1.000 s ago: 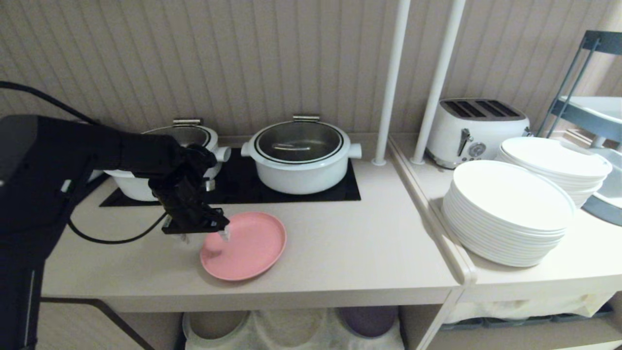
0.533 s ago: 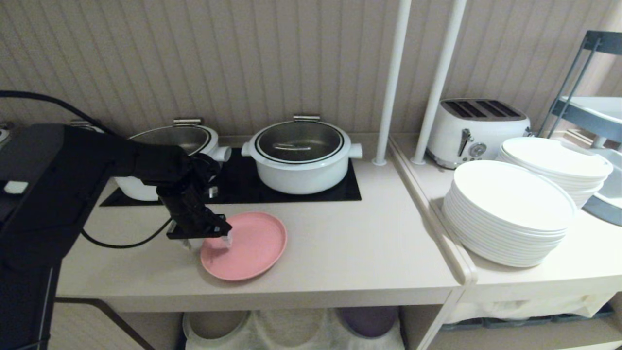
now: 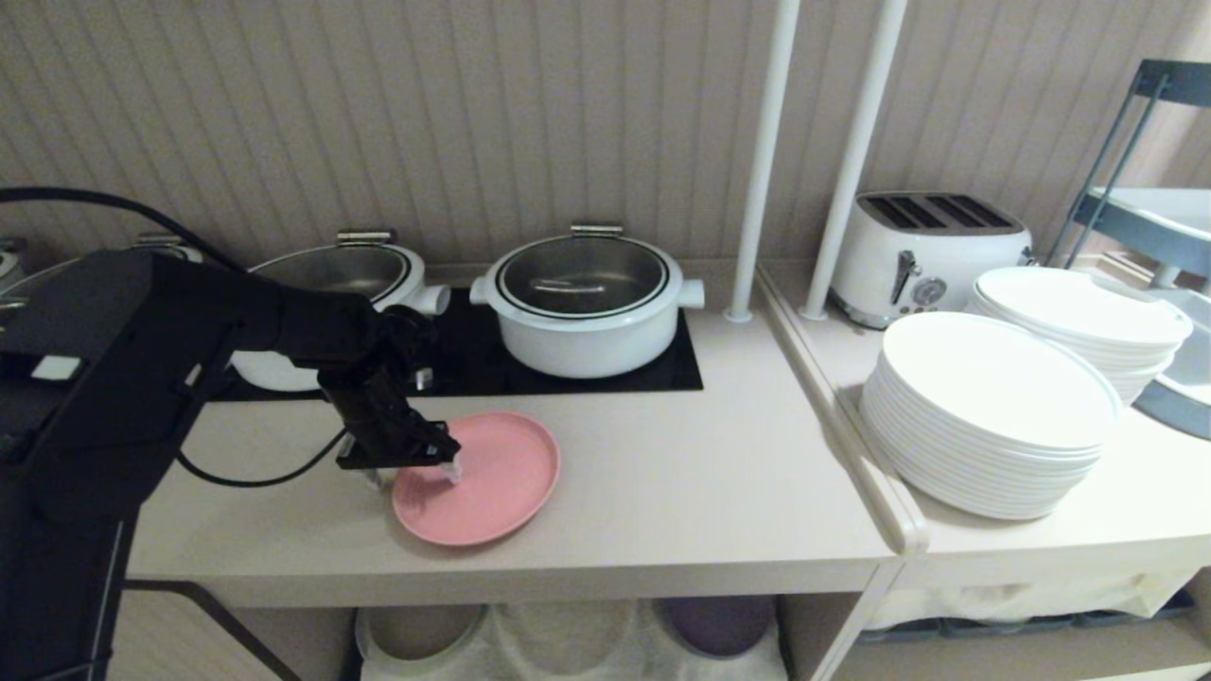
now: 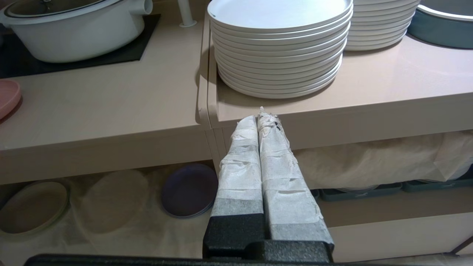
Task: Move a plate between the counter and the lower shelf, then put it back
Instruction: Pick up the plate
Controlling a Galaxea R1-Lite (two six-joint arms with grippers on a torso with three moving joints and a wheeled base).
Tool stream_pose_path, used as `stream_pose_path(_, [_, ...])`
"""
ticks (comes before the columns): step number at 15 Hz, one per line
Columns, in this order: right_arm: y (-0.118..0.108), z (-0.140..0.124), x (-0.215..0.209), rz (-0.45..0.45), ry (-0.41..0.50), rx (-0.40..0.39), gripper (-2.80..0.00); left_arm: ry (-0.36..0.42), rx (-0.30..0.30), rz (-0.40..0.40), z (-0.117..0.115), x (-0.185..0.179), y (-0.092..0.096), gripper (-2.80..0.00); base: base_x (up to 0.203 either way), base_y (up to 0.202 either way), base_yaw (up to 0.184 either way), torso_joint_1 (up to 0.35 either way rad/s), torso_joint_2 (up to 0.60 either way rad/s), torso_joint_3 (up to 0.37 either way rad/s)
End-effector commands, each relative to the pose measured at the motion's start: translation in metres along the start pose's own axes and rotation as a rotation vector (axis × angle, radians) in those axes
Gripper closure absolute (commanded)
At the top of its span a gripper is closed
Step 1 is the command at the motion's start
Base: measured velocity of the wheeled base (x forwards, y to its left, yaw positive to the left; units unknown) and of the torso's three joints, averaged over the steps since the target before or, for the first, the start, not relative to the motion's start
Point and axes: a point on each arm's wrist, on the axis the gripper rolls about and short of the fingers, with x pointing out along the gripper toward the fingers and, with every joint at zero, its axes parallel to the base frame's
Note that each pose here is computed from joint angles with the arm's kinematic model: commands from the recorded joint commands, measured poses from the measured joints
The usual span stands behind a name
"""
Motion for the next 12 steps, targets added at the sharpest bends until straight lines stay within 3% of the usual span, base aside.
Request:
stream_pose_path(1, [0.0000, 0.0000, 0.0001, 0.000, 0.002, 0.000, 0.00, 0.008, -0.002, 0.003, -0.0005, 0.0017, 0.0005, -2.80, 0.000, 0.000, 0.000, 0.000, 0.00, 0.000])
stream_pose_path(10, [0.0000, 0.0001, 0.0001, 0.000, 0.001, 0.000, 0.00, -0.011, -0.012, 0.000, 0.0069, 0.0033, 0.0031, -2.80, 0.000, 0.000, 0.000, 0.000, 0.00, 0.000])
stream_pose_path(11, [0.0000, 0.0001, 0.0001, 0.000, 0.001, 0.000, 0.00, -0.013, -0.013, 0.002, 0.0074, 0.0029, 0.0037, 0.00, 0.000, 0.000, 0.000, 0.000, 0.00, 0.000])
stream_pose_path(12, [0.0000, 0.0001, 0.0001, 0.000, 0.001, 0.001, 0.00, -0.016, -0.016, 0.002, 0.0086, 0.0036, 0.0048, 0.00, 0.000, 0.000, 0.000, 0.000, 0.00, 0.000])
